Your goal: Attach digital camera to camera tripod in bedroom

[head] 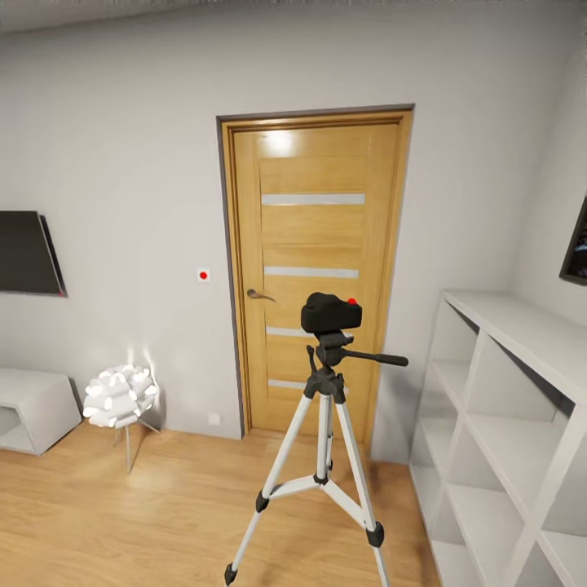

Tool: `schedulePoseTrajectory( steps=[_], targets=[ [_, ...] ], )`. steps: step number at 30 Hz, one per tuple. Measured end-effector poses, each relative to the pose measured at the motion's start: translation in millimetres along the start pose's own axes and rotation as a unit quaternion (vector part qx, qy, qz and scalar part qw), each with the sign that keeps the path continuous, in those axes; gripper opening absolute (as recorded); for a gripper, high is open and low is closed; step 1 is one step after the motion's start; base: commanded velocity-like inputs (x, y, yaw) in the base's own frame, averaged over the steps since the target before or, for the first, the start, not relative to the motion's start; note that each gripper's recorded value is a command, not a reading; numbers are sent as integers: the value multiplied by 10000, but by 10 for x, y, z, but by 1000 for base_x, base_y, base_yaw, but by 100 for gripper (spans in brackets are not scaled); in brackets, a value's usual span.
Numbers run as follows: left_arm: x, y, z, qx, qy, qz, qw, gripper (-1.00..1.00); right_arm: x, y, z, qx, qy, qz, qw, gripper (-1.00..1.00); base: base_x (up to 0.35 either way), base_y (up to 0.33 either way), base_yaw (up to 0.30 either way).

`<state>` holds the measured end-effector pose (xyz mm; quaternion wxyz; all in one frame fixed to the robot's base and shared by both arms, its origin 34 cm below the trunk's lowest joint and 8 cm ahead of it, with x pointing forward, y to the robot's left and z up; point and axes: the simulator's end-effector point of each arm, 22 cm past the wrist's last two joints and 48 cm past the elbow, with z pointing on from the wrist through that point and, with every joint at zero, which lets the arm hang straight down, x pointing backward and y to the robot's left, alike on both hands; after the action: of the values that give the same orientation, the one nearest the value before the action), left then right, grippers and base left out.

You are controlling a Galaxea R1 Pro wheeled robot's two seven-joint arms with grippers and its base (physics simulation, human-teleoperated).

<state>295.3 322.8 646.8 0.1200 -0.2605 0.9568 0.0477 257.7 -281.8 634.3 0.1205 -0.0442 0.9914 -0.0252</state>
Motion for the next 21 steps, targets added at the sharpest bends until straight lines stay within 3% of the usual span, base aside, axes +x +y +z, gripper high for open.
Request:
schedulePoseTrajectory(
  steps=[4,5,9,21],
  targets=[
    [76,-47,-8,118,205,17,9997,100,19,-13,-3,7,34,116,9999,100,0,0,0],
    [159,-73,-14,184,399,42,9990,100,47,-26,-4,20,71,295,9995,100,0,0,0],
    [174,-95,-19,223,442,63,9988,100,43,-39,-6,35,58,371,9993,100,0,0,0],
    [24,-159,-24,276,79,116,9995,100,-13,-48,-10,45,-38,395,9992,100,0,0,0]
  ],
)
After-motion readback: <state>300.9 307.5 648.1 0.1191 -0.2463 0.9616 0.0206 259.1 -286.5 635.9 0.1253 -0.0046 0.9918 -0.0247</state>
